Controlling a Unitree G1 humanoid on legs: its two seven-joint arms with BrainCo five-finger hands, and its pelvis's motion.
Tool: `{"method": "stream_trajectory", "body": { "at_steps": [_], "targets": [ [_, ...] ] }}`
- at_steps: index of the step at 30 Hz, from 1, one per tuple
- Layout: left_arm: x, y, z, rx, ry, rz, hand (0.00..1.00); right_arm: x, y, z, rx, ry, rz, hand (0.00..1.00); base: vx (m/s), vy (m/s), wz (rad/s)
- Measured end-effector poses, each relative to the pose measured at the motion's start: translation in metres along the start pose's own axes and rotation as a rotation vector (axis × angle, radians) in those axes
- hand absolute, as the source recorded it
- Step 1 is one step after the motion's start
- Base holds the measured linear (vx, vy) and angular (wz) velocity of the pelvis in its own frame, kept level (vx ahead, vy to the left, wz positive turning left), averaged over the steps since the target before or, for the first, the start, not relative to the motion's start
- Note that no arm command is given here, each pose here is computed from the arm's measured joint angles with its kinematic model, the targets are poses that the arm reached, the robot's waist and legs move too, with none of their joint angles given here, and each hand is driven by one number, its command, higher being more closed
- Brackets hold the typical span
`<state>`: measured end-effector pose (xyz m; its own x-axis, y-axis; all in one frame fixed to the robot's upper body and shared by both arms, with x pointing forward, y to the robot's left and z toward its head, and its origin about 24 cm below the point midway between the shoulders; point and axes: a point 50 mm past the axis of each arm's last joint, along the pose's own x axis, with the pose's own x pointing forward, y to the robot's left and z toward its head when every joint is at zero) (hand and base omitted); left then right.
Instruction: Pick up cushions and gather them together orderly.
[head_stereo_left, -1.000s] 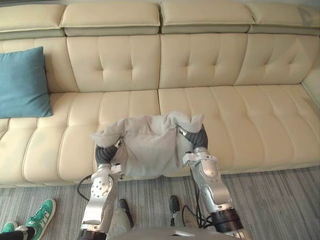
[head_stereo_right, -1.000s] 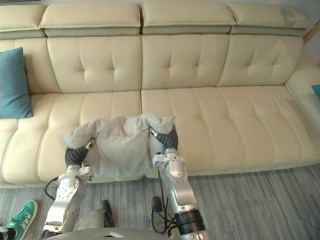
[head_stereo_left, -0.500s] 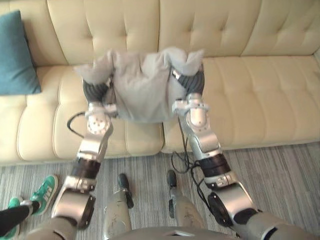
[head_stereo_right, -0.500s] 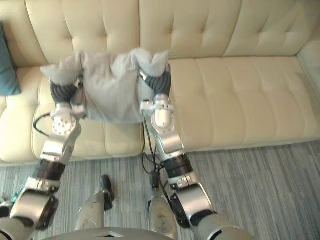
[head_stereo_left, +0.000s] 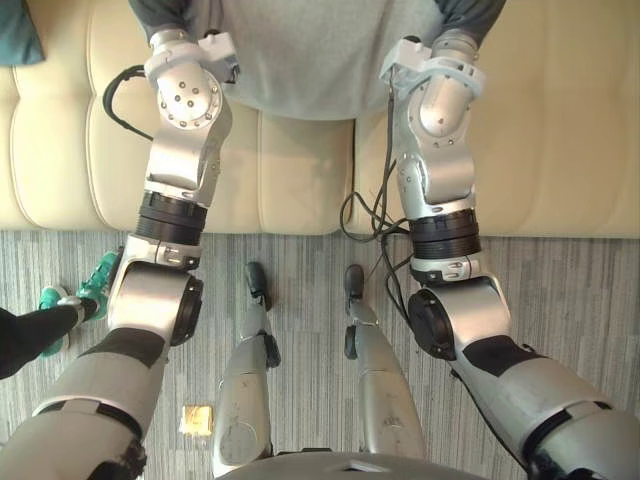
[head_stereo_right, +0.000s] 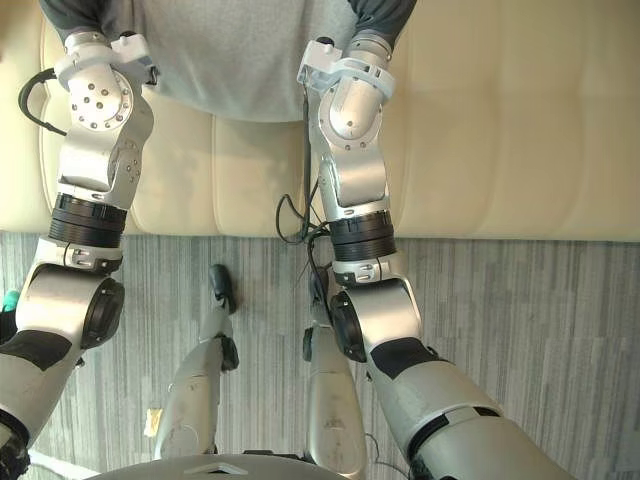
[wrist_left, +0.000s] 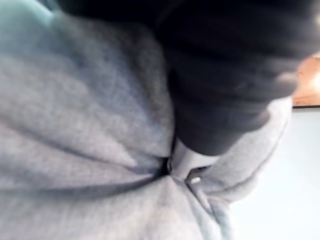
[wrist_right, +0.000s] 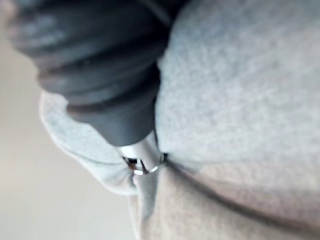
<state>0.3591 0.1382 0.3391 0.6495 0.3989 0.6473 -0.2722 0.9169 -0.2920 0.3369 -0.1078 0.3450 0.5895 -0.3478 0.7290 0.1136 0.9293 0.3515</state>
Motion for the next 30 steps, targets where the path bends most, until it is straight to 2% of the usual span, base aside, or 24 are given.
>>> {"method": "stream_trajectory", "body": {
  "at_steps": [1, 2, 3, 8, 12, 16, 20, 30],
  "targets": [
    [0.002, -0.001, 0.004, -0.015, -0.008, 0.006, 1.00, 0.002, 0.003, 0.004, 0.009, -0.012, 0.004, 1.00, 0.01, -0.064, 0.26],
    [0.004, -0.004, 0.008, -0.040, -0.012, 0.014, 1.00, 0.005, 0.005, 0.008, 0.016, -0.025, 0.004, 0.00, 0.01, -0.091, 0.32],
    [0.004, -0.005, 0.011, -0.060, -0.012, 0.019, 0.00, 0.006, 0.005, 0.012, 0.024, -0.036, 0.002, 0.00, 0.01, -0.085, 0.28],
    [-0.002, -0.010, 0.016, -0.147, -0.010, 0.032, 0.00, 0.007, 0.004, 0.031, 0.070, -0.107, -0.006, 0.00, 0.01, -0.077, 0.33],
    [0.002, -0.002, 0.028, -0.222, -0.051, 0.064, 0.00, 0.007, 0.002, 0.043, 0.098, -0.152, -0.023, 0.00, 0.01, -0.067, 0.07],
    [0.004, 0.004, 0.031, -0.240, -0.067, 0.086, 0.00, 0.012, -0.008, 0.050, 0.077, -0.192, -0.040, 0.00, 0.02, -0.051, 0.00],
    [0.009, 0.012, 0.035, -0.214, -0.091, 0.092, 0.00, 0.020, -0.014, 0.058, 0.077, -0.219, -0.067, 0.00, 0.02, -0.067, 0.03],
    [0.057, 0.035, 0.057, -0.096, -0.123, 0.051, 0.00, 0.076, 0.000, 0.091, 0.107, -0.199, 0.011, 0.00, 0.00, -0.081, 0.01]
  ]
}}
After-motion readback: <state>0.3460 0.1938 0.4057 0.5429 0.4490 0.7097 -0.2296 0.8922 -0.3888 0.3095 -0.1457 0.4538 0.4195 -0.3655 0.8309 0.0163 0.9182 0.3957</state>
